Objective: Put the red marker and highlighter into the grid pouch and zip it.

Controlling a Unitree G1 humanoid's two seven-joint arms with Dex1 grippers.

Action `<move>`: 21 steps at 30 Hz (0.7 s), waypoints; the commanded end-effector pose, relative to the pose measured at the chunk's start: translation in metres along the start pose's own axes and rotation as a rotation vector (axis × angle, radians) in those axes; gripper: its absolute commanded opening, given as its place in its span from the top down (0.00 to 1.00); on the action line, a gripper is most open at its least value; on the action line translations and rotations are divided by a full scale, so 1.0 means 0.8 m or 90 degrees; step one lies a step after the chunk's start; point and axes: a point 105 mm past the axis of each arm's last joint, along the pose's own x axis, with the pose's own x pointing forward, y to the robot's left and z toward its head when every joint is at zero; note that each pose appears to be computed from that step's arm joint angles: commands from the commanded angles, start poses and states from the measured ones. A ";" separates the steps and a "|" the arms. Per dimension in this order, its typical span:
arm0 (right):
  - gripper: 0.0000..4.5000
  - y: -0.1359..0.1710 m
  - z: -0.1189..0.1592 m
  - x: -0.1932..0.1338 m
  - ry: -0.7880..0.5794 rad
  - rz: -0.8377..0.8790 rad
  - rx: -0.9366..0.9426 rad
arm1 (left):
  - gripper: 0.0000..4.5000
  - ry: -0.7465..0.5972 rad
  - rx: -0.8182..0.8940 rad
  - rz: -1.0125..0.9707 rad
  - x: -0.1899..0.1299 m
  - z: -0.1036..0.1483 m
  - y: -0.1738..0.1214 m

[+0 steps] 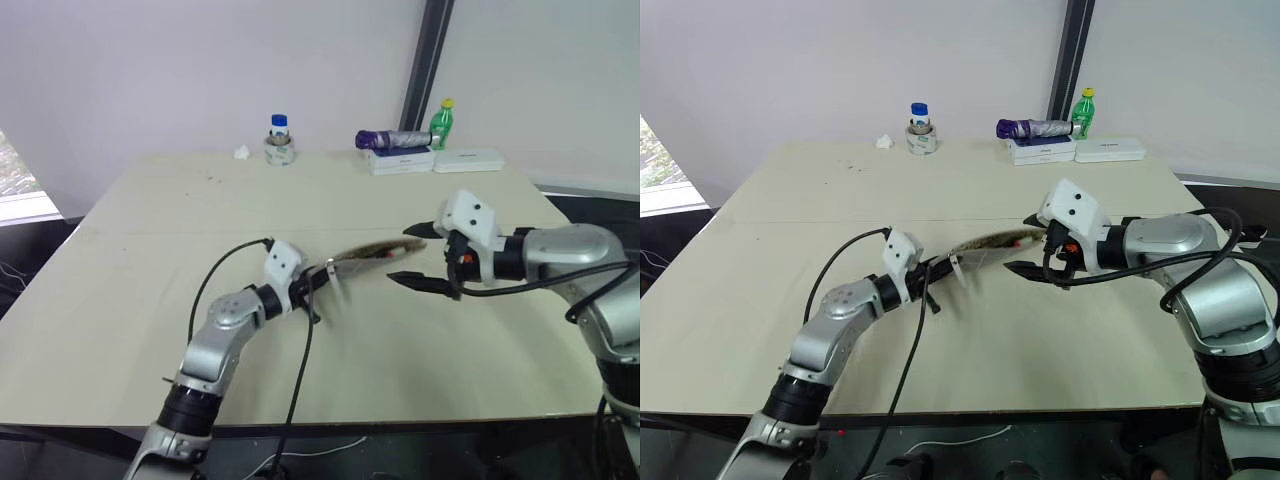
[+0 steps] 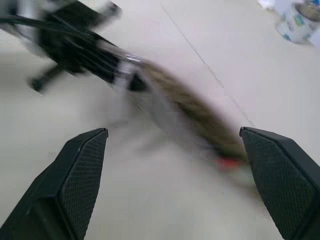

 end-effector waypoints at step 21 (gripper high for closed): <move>0.52 0.004 0.010 0.085 -0.079 -0.110 0.211 | 1.00 -0.035 -0.150 0.002 0.023 0.047 -0.005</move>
